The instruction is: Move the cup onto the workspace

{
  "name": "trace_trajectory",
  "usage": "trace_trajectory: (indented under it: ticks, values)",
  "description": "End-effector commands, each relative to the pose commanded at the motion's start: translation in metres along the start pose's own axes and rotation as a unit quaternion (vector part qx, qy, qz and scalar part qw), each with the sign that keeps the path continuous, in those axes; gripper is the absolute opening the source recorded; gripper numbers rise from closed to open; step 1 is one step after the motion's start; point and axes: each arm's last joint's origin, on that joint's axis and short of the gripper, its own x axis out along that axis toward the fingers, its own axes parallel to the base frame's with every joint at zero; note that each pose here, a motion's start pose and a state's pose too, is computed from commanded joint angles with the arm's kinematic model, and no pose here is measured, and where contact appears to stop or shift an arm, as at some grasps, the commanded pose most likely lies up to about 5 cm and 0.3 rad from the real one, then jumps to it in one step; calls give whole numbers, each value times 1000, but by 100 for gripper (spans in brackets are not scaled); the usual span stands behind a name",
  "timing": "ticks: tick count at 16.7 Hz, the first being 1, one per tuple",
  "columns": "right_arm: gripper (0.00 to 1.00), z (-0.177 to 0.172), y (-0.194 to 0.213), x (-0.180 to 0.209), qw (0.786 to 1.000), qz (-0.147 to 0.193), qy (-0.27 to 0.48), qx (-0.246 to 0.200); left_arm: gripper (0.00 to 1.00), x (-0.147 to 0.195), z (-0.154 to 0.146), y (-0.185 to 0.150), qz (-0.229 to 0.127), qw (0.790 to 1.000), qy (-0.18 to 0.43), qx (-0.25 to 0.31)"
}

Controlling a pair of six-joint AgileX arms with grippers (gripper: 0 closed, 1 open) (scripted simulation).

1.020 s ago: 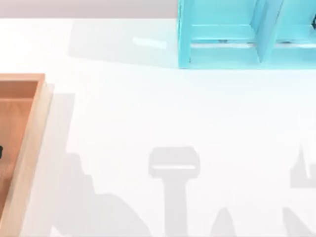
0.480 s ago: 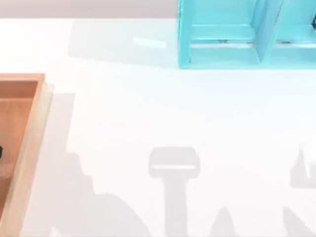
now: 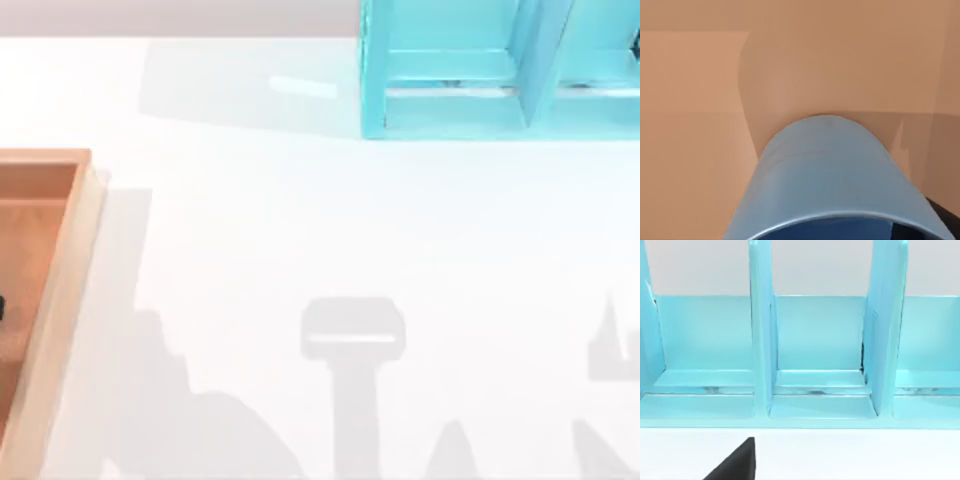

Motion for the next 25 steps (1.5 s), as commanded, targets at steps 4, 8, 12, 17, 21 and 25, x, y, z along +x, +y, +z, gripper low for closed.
trace_trajectory:
  ticks: [4, 8, 12, 17, 21, 25]
  values:
    - [100, 0, 0, 0, 1000, 0, 0, 0, 0, -10, 5, 5, 8, 999, -22, -28]
    - [100, 0, 0, 0, 1000, 0, 0, 0, 0, -41, 18, 1, 18, 995, -66, -70]
    - [100, 0, 0, 0, 1000, 0, 0, 0, 0, -73, 23, -33, 11, 995, -67, -69]
    - [100, 0, 0, 0, 1000, 0, 0, 0, 0, -97, 7, -88, 0, 1000, -16, -16]
    - [100, 0, 0, 0, 1000, 0, 0, 0, 0, -100, 1, -100, 0, 1000, 0, 0]
    - [100, 0, 0, 0, 1000, 0, 0, 0, 0, -98, 2, -99, 0, 1000, 3, -2]
